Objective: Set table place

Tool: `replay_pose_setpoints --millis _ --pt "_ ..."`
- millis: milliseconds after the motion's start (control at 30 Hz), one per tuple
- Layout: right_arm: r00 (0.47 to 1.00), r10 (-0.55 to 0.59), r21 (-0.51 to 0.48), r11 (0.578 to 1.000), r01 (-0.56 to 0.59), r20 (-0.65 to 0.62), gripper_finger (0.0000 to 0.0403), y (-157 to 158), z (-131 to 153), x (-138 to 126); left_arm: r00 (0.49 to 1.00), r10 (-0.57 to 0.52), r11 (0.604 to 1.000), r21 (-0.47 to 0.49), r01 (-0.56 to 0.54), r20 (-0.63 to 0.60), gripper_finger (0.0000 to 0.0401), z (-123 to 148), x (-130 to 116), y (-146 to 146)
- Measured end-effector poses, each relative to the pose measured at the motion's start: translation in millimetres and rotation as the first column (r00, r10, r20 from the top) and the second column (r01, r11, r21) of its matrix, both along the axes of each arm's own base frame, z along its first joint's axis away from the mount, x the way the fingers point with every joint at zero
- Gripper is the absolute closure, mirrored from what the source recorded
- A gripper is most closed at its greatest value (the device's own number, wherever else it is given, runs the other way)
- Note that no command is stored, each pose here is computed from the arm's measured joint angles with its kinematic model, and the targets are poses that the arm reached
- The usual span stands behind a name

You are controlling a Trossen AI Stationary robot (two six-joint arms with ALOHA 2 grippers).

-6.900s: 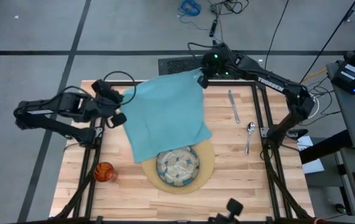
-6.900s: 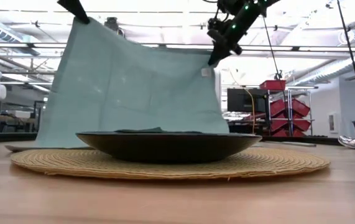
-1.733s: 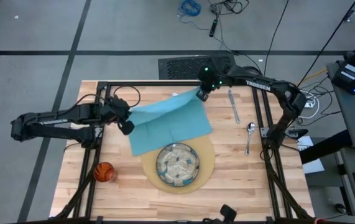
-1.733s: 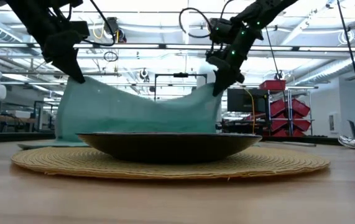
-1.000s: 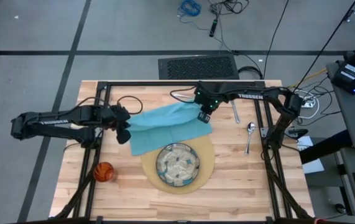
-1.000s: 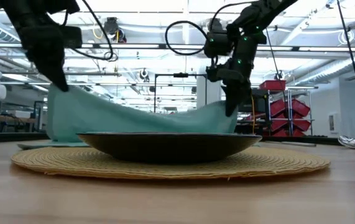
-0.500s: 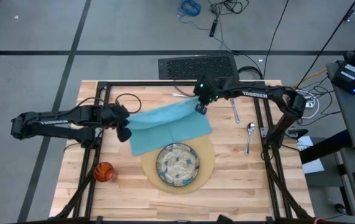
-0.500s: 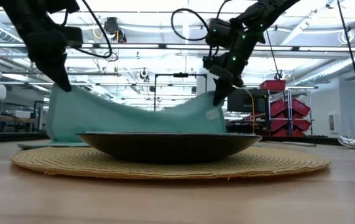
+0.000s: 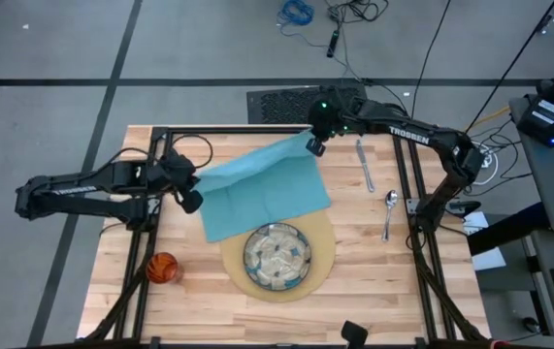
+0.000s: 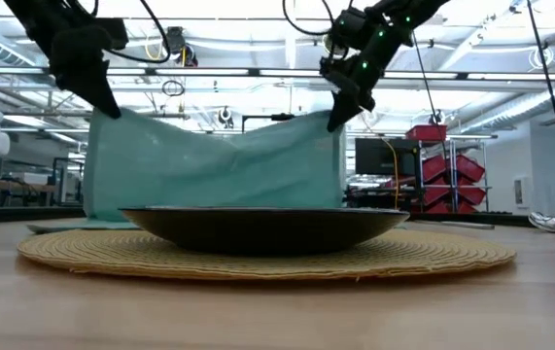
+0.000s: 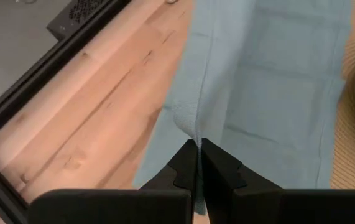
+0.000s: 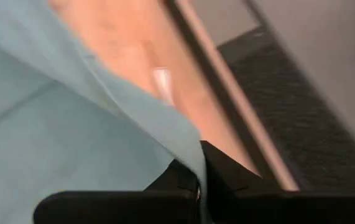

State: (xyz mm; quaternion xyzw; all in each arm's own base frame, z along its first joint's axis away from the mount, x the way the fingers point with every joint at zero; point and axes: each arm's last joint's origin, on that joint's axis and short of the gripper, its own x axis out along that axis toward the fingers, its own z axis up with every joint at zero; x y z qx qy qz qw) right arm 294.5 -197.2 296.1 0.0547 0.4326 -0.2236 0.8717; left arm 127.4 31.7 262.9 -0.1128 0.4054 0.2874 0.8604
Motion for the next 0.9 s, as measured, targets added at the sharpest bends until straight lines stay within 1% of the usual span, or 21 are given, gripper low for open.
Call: replay_pose_setpoints --millis 100,233,367,500,667,900 --pt "0.999 0.027 0.080 0.997 -0.023 -0.041 0.0403 7 -7 -2 1.000 -0.007 1.000 -0.011 0.007 0.000 0.0401 0 0 0" --pt "0.996 0.032 0.133 0.991 -0.020 -0.086 0.0403 17 -18 -3 1.000 -0.016 1.000 -0.027 0.015 -0.020 0.0401 -1 -2 -1" --pt "0.991 0.047 0.178 0.984 -0.024 -0.124 0.0403 28 -28 -2 0.998 -0.058 0.995 -0.085 0.057 -0.012 0.0401 -2 -2 -3" --pt "0.990 0.083 0.254 0.966 -0.051 -0.117 0.0403 40 -36 1 0.996 -0.084 0.989 -0.126 0.080 -0.023 0.0401 -3 -3 -5" --pt "0.984 0.111 0.291 0.954 -0.066 -0.140 0.0403 52 -45 3 0.995 -0.104 0.982 -0.160 0.102 -0.003 0.0401 -4 -2 -6" --pt "0.975 0.119 0.323 0.945 -0.054 -0.185 0.0403 62 -64 -1 0.994 -0.110 0.969 -0.226 0.102 -0.024 0.0401 -22 -1 -13"
